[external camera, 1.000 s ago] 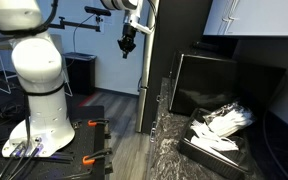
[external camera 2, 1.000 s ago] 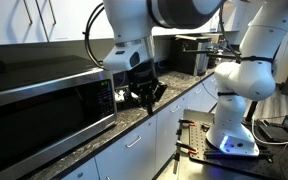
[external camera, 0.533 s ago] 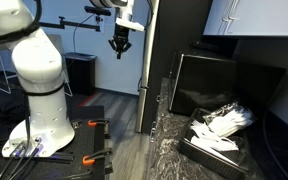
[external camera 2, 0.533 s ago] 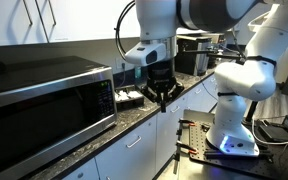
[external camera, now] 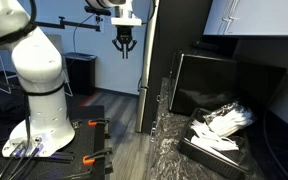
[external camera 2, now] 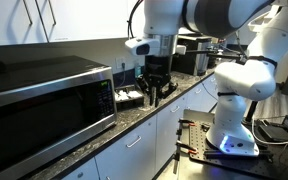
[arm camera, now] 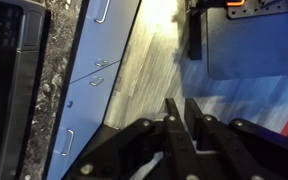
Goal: Close the microwave door
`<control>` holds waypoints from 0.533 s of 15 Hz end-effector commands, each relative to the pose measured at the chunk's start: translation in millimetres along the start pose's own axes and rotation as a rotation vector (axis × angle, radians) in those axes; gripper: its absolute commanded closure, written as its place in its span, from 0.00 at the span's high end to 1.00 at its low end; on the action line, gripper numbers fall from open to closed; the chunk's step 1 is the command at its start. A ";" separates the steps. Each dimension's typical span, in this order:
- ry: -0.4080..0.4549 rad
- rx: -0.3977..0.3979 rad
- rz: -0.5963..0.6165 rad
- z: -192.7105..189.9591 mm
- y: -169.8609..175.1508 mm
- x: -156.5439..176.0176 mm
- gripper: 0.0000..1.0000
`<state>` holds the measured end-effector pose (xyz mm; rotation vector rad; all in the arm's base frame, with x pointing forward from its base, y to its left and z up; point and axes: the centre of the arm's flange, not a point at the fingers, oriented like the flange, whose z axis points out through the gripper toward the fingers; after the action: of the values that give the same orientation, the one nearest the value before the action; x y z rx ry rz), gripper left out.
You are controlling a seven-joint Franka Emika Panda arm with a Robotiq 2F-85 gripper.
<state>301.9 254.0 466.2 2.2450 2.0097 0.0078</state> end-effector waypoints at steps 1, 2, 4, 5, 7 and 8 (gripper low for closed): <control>0.006 -0.070 0.093 5.4 34.1 8.1 0.49; 0.007 -0.083 0.110 6.9 45.1 11.7 0.56; 0.016 -0.103 0.136 11.7 64.0 19.4 0.71; 0.019 -0.108 0.149 13.6 71.7 23.0 0.78; 0.034 -0.117 0.168 18.1 86.3 33.4 0.93; 0.040 -0.118 0.175 19.7 90.8 36.8 1.00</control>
<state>368.6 261.1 453.8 2.3256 1.8136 0.1547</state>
